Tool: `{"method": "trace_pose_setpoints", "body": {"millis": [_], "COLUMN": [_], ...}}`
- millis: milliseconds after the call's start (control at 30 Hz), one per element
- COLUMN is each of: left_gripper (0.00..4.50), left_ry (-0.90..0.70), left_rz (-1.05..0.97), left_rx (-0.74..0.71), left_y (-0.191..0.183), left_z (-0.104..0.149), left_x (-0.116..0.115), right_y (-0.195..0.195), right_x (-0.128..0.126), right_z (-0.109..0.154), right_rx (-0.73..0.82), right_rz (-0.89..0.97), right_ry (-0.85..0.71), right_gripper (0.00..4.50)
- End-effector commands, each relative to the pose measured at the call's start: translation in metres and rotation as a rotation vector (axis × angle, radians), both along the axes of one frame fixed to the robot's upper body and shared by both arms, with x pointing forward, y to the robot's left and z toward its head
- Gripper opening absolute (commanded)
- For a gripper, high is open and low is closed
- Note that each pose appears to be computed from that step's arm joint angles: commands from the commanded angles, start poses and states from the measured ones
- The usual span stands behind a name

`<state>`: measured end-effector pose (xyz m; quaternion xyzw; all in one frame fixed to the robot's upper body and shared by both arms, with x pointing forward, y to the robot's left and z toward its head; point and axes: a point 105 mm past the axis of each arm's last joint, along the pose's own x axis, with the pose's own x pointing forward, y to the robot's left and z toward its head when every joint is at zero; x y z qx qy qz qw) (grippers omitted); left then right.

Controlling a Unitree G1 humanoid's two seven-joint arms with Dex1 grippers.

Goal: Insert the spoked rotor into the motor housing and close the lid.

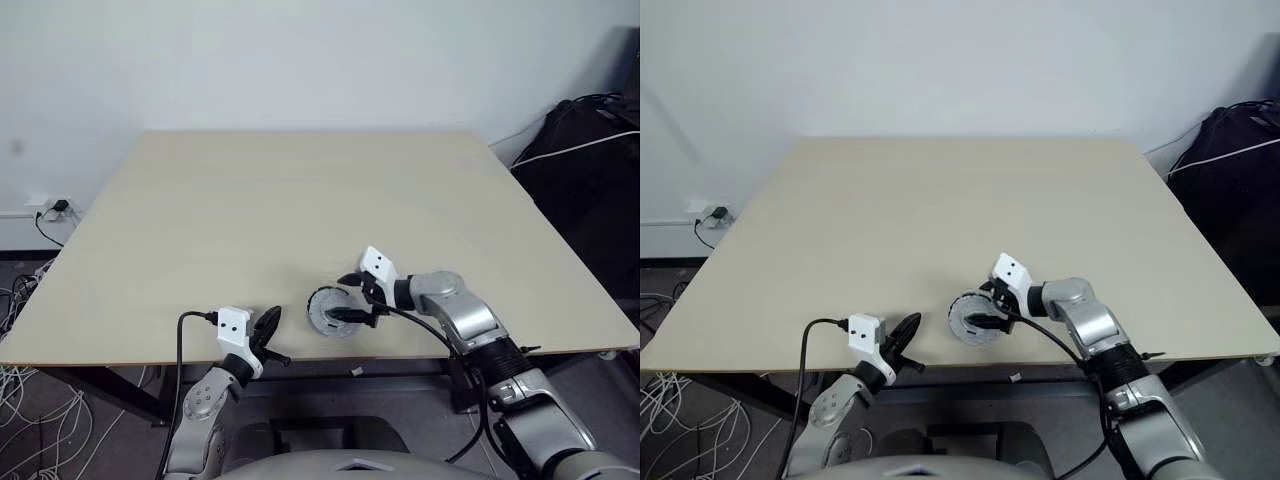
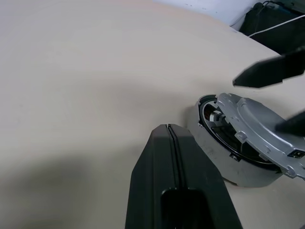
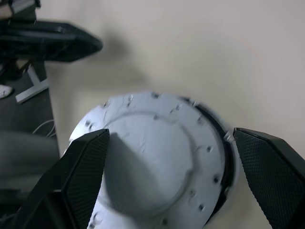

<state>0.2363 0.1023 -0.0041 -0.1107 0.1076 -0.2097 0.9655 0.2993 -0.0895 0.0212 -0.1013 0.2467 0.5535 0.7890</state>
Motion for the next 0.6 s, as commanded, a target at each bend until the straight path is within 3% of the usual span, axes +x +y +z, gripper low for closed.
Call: {"method": "trace_pose_setpoints", "body": {"millis": [33,600], "left_gripper": [0.00,0.00], "left_ry": [-0.056,-0.049], "left_rz": [-0.007,-0.011], "left_rx": [-0.017,-0.020], "left_y": [-0.003,-0.002], "left_z": [0.016,0.014], "left_x": [0.004,0.004], "right_y": [0.005,0.012], "right_x": [-0.001,-0.013], "right_z": [0.014,0.011], "right_rx": [0.014,0.016], "right_rz": [0.046,0.086], "right_ry": [-0.059,-0.073], "right_gripper": [4.48,4.48]}}
